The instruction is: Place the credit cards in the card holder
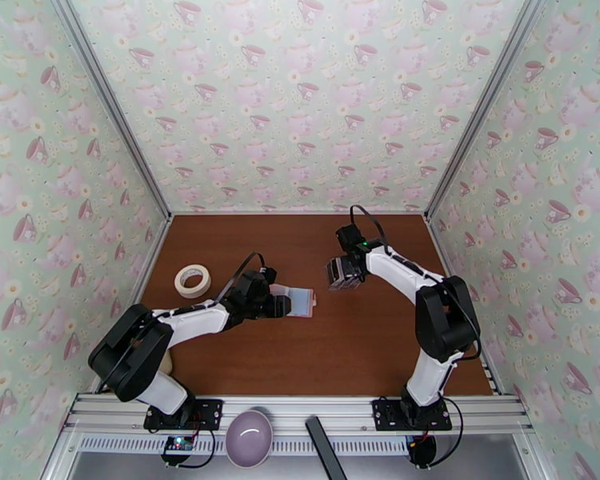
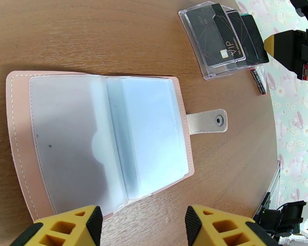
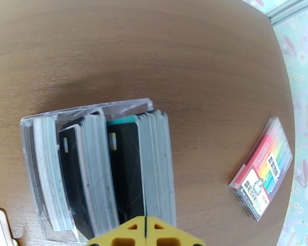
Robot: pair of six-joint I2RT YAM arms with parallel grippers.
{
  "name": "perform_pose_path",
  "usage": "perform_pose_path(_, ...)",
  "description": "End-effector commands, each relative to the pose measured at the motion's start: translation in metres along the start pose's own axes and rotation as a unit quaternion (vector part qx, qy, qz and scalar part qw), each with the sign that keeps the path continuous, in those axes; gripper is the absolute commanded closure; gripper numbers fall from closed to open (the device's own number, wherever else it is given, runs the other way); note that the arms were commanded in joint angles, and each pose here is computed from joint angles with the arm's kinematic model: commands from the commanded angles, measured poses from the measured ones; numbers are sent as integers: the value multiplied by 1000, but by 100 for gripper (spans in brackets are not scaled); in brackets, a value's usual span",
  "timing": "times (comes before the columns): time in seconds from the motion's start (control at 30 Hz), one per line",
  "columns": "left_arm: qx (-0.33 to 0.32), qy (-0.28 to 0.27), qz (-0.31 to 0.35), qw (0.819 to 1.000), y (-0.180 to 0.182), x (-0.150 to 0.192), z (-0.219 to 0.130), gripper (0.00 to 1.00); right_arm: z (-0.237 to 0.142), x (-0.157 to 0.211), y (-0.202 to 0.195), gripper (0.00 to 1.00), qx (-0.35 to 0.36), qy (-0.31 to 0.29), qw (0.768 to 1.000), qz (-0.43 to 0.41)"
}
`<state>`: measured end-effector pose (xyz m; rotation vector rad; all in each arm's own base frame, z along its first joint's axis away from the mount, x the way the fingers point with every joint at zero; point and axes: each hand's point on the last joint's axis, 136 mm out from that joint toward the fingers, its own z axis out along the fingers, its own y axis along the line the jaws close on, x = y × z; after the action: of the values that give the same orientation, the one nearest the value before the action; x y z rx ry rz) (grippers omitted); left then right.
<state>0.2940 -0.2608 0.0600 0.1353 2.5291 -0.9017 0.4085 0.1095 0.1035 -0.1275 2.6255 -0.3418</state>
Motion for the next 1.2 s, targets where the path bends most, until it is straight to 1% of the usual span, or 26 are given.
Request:
perform_pose_path(0.0,11,3,3,1000,-7,-2,1,41,-1,1,5,96,4,10,1000,-19)
perform_pose_path(0.23,10,3,2,1000,-6,0,0,41,0,3,10,92,-6,14,1000,-20)
perform_pose_path(0.43,9,1,3,1000,-6,0,-1,41,0,5,24,90,-48,22,999,-10)
perform_pose_path(0.6,7,0,5,1000,-6,-1,-3,41,-2,6,27,90,-91,28,995,14)
perform_pose_path(1.03,10,-1,6,1000,-8,-3,-3,41,-1,10,19,88,-145,42,987,54)
perform_pose_path(1.17,9,-1,6,1000,-9,-5,-2,41,0,12,18,87,-144,45,987,53)
